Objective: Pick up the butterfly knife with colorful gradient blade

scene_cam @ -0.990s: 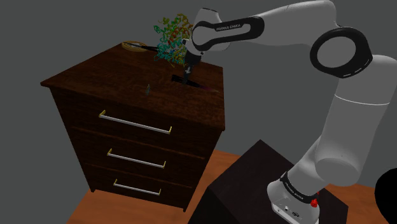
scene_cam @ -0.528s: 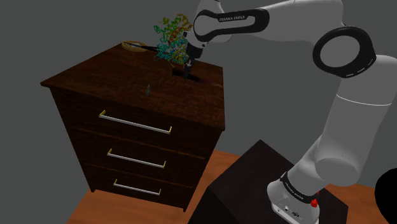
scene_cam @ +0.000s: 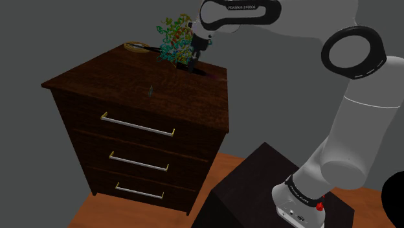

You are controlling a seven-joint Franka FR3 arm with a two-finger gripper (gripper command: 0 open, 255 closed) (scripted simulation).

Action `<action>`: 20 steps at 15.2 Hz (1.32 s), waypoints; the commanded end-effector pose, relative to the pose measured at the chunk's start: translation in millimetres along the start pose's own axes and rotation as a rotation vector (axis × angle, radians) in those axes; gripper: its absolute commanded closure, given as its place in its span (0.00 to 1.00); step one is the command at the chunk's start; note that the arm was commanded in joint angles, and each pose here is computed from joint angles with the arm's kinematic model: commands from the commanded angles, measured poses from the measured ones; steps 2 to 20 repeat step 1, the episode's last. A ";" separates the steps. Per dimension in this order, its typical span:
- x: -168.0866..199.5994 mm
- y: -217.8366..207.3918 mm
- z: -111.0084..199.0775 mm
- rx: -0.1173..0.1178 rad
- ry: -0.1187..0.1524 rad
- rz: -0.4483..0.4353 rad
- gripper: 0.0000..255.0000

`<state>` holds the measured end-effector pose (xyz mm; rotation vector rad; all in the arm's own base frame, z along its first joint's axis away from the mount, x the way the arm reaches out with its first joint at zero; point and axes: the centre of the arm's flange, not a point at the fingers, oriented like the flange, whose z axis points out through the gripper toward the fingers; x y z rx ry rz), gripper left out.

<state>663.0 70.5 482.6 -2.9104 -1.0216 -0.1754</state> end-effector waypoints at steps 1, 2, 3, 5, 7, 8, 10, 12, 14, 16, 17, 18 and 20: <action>0.0 -0.1 -2.7 0.000 0.000 0.000 1.00; 0.0 -0.1 -2.7 0.000 0.000 0.000 1.00; 0.0 -0.1 -2.7 0.000 0.000 0.000 1.00; 0.0 -0.1 -2.7 0.000 0.000 0.000 1.00; 0.0 -0.1 -2.7 0.000 0.000 0.000 1.00; 0.0 -0.1 -2.7 0.000 0.000 0.000 1.00; 0.0 -0.1 -2.7 0.000 0.000 0.000 1.00; 0.0 -0.1 -2.7 0.000 0.000 0.000 1.00; 0.0 -0.1 -2.7 0.000 0.000 0.000 1.00; 0.0 -0.1 -2.7 0.000 0.000 0.000 1.00; 0.0 -0.1 -2.7 0.000 0.000 0.000 1.00; 0.0 -0.1 -2.7 0.000 0.000 0.000 1.00; 0.0 -0.1 -2.7 0.000 0.000 0.000 1.00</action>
